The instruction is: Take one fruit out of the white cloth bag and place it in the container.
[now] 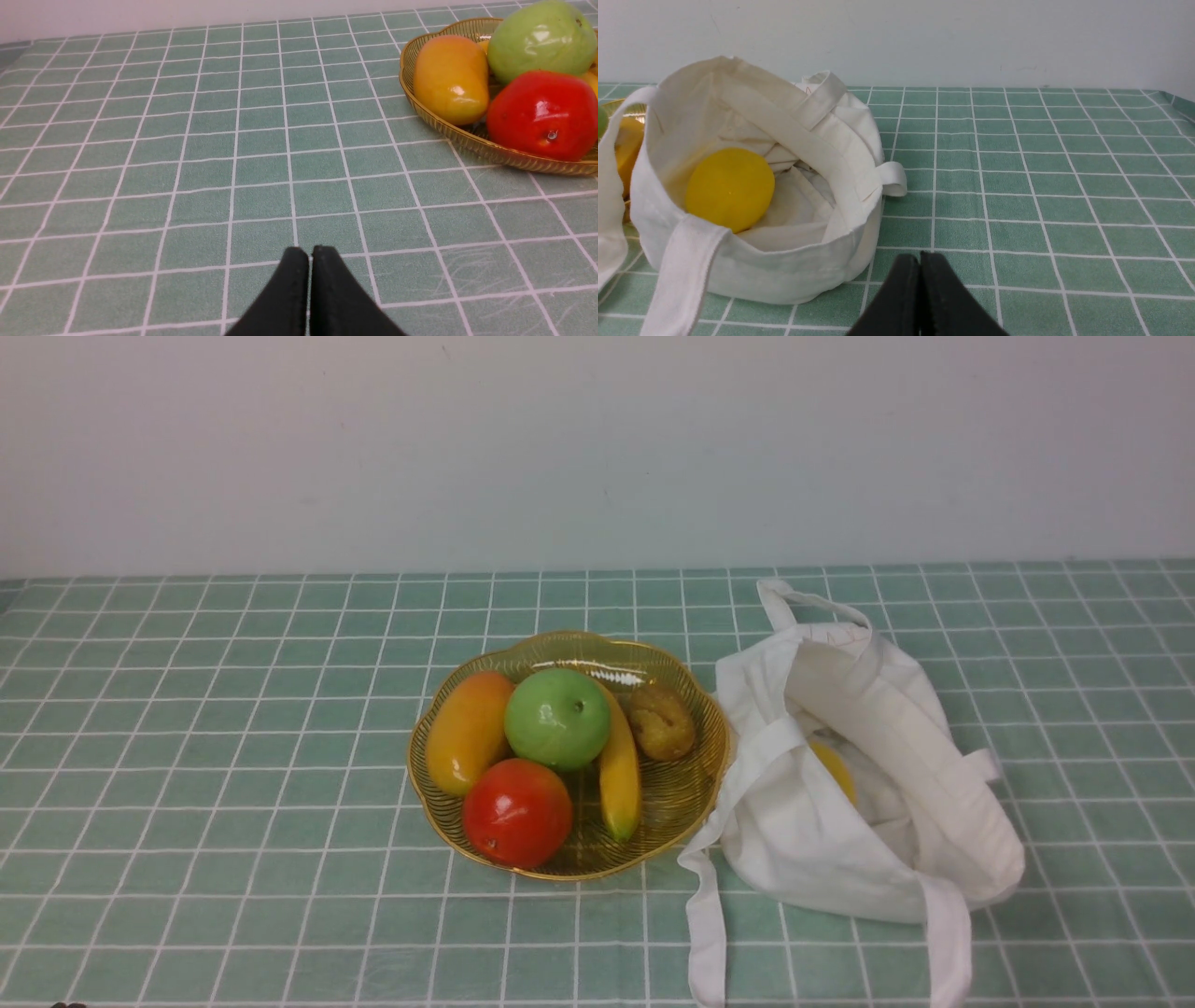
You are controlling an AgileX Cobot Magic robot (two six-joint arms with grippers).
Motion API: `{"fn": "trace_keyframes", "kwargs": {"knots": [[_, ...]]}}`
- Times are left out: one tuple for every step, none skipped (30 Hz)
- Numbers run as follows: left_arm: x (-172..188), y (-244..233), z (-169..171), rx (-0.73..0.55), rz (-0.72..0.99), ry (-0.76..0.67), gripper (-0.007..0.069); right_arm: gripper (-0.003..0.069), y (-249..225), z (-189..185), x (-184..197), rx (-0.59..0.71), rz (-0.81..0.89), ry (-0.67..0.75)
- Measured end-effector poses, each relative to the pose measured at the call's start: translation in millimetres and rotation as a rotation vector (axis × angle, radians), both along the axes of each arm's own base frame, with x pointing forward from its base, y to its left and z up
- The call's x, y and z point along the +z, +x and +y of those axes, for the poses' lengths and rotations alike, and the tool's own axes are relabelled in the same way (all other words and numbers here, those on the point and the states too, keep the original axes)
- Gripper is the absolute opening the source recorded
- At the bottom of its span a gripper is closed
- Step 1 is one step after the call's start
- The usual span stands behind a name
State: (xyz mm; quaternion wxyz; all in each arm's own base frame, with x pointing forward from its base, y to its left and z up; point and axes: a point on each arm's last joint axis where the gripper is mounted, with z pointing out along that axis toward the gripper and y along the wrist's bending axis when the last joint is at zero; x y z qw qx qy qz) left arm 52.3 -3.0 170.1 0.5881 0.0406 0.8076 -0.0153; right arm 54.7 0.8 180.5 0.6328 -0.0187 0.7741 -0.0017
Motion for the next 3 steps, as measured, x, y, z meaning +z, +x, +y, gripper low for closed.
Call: {"fn": "trace_keyframes", "kwargs": {"knots": [[0.0,0.0,0.0,0.0,0.0,0.0,-0.0008,-0.0015,0.0,0.0,0.0,0.0,0.0,0.0],[0.0,0.0,0.0,0.0,0.0,0.0,-0.0008,-0.0015,0.0,0.0,0.0,0.0,0.0,0.0],[0.0,0.0,0.0,0.0,0.0,0.0,-0.0008,-0.0015,0.0,0.0,0.0,0.0,0.0,0.0]]}}
